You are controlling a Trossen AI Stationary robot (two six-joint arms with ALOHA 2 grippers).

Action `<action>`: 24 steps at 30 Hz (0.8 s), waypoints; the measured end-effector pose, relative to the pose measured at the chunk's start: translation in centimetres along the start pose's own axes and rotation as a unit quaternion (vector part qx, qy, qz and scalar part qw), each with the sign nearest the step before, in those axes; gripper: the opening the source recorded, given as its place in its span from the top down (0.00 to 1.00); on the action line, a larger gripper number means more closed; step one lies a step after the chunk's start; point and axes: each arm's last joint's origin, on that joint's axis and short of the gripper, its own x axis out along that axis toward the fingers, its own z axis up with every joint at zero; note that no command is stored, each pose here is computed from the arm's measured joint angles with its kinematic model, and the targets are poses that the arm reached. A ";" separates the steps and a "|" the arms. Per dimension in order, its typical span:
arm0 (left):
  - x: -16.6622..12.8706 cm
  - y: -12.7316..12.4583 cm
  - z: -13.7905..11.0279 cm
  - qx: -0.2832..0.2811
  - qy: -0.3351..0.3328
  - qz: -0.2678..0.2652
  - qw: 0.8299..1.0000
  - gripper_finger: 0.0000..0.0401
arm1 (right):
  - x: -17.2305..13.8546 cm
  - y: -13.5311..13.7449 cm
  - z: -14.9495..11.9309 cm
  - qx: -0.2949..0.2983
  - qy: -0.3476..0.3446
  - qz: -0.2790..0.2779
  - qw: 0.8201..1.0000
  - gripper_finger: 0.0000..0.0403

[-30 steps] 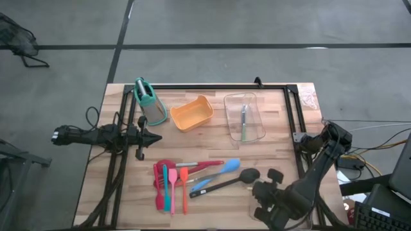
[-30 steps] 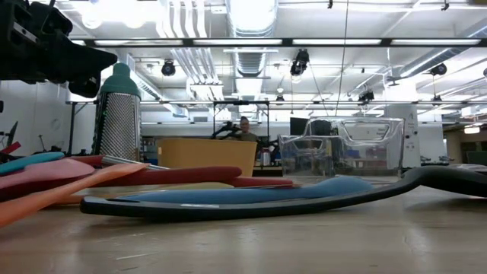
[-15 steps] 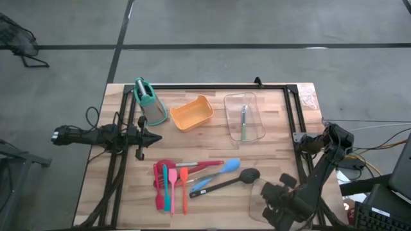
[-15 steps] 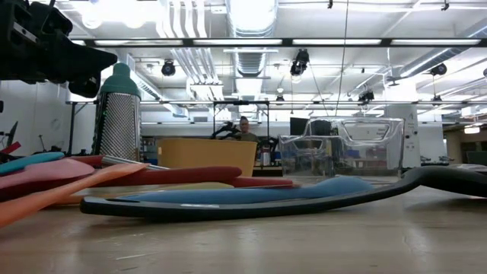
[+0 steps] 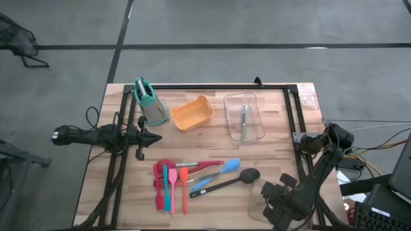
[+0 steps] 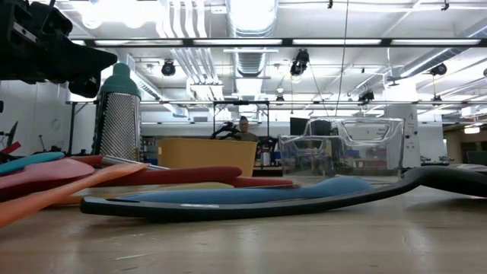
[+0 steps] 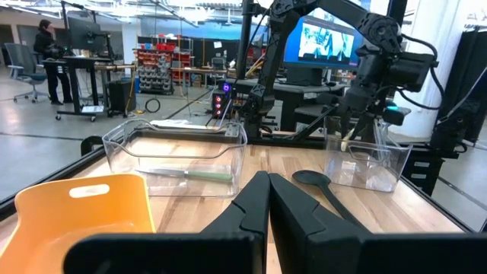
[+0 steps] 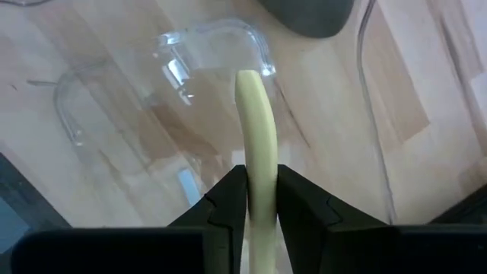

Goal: Pick & Place Kitchen Items
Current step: Put the right yellow kitchen knife into the top transparent bin

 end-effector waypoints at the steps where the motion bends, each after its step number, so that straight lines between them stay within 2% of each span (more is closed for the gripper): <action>1: 0.0 0.0 0.0 0.000 0.000 0.000 1.000 0.97 | 0.1 0.0 0.0 0.001 0.000 0.000 1.000 0.82; 15: 0.0 0.0 0.0 0.000 0.000 0.000 1.000 0.97 | 0.5 -0.1 0.6 -0.009 0.002 -0.001 1.000 0.97; 24: 0.0 0.0 0.0 0.000 0.000 0.000 1.000 0.97 | 0.1 -0.3 0.8 -0.022 0.005 0.003 1.000 0.98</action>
